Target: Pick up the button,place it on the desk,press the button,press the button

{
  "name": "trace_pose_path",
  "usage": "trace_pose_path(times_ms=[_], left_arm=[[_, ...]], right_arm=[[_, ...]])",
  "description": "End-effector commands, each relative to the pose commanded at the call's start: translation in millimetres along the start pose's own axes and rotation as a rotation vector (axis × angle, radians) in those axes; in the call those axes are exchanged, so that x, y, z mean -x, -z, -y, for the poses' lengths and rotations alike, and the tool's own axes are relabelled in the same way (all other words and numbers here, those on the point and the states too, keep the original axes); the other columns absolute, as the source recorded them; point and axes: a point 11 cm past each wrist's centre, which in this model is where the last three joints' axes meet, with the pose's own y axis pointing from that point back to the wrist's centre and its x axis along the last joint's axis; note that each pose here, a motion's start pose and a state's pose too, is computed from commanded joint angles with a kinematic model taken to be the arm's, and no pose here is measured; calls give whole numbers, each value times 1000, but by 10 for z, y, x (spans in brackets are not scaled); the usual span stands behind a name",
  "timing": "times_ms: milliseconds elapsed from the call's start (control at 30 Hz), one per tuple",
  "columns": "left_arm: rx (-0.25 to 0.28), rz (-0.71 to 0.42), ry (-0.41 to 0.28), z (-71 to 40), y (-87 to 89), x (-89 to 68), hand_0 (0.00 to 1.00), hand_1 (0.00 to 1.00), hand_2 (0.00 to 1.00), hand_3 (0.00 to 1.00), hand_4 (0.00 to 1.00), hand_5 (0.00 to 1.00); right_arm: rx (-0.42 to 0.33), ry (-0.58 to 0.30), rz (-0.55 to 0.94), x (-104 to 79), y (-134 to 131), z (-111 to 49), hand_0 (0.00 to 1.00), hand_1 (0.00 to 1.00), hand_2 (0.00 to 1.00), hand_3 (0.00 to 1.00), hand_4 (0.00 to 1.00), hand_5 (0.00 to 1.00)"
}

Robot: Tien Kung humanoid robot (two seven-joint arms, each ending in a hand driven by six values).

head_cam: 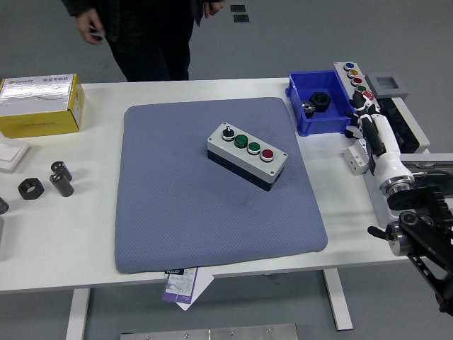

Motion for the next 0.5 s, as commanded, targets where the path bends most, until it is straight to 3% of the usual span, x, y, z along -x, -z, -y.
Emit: trace_pose_path(times_ms=[133,167,300,333,367,500], left_arm=[[-6,0,2,1,16,9,819,805,774,910,787,260],[-6,0,2,0,16,9,814,802,773,905,784,259],[-5,0,3,-1,9,13,814,802,773,905,784,259],[-6,0,3,-1,9,14,814,802,773,905,784,259],[-6,0,4,-1,10,16,814,799,771,905,782,257],[-11,0,5,0,25,17,814,799,771,905,782,257]], right_arm=[[24,145,-165,286,155,84,989,901,944,995,998,868],[28,173,-205,349,186,99,998,998,998,998,998,555],[69,239,-381,533,254,150,998,998,998,998,998,555],[82,237,-429,545,257,159,998,998,998,998,998,555],[94,228,-481,546,259,168,998,998,998,998,998,454],[111,172,-635,497,285,194,998,998,998,998,998,454]])
